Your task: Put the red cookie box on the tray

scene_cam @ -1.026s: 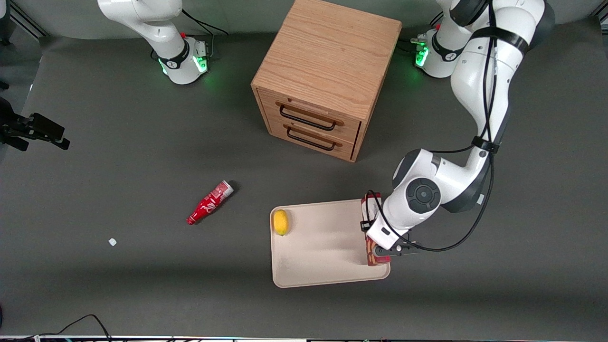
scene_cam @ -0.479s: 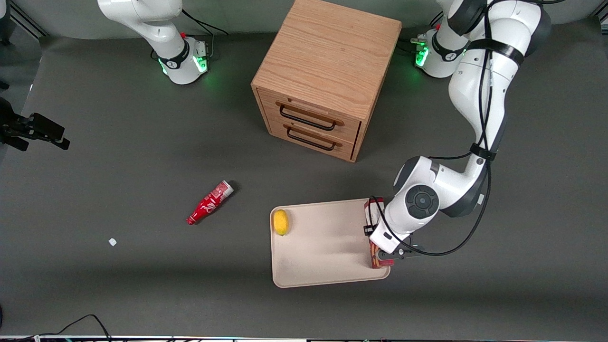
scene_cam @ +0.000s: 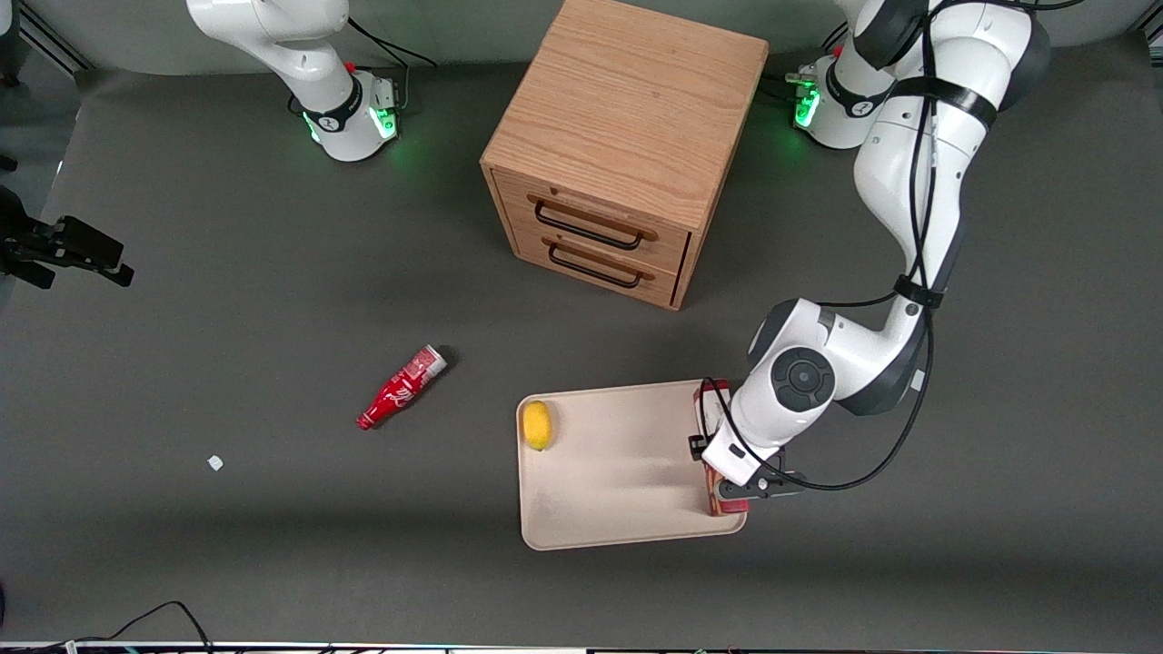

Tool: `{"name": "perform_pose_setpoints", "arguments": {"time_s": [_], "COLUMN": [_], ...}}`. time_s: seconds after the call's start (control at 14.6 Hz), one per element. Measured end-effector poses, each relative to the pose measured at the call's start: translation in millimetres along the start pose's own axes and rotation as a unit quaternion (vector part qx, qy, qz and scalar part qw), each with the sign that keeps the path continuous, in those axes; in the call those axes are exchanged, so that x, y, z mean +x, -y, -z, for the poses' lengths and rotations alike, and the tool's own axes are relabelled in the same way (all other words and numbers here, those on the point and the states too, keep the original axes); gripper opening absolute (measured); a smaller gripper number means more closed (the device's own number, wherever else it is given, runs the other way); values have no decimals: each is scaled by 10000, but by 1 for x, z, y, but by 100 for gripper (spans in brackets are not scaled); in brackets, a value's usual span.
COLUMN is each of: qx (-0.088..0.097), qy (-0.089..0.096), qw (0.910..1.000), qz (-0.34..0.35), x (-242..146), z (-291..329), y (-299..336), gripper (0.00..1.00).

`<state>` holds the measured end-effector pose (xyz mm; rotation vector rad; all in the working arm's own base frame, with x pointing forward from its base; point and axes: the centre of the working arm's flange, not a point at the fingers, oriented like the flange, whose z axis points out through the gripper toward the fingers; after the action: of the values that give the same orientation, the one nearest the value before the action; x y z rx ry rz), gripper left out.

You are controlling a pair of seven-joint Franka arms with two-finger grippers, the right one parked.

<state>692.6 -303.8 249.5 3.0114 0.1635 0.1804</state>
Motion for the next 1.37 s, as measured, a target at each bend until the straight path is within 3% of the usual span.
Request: {"name": "perform_pose_setpoints", "arguments": {"time_s": [0.21,0.27,0.48,0.68,0.89,1.16,1.37], "qx": [-68,-72,-102,-178,-239,137,426], "qy": [-193,-263,-417,-391,-215,376,690], "qw": [9998,9996,9990,9988,9991,9992,9966], "qz": [31,53,133,214,282,64,-121], "x": [6,9,14,13,3,-29,-53], "z": [22,34,76,138,213,294,341], "y": [0,3,18,33,73,153,191], "gripper": [93,100,100,100,100,100,100]}}
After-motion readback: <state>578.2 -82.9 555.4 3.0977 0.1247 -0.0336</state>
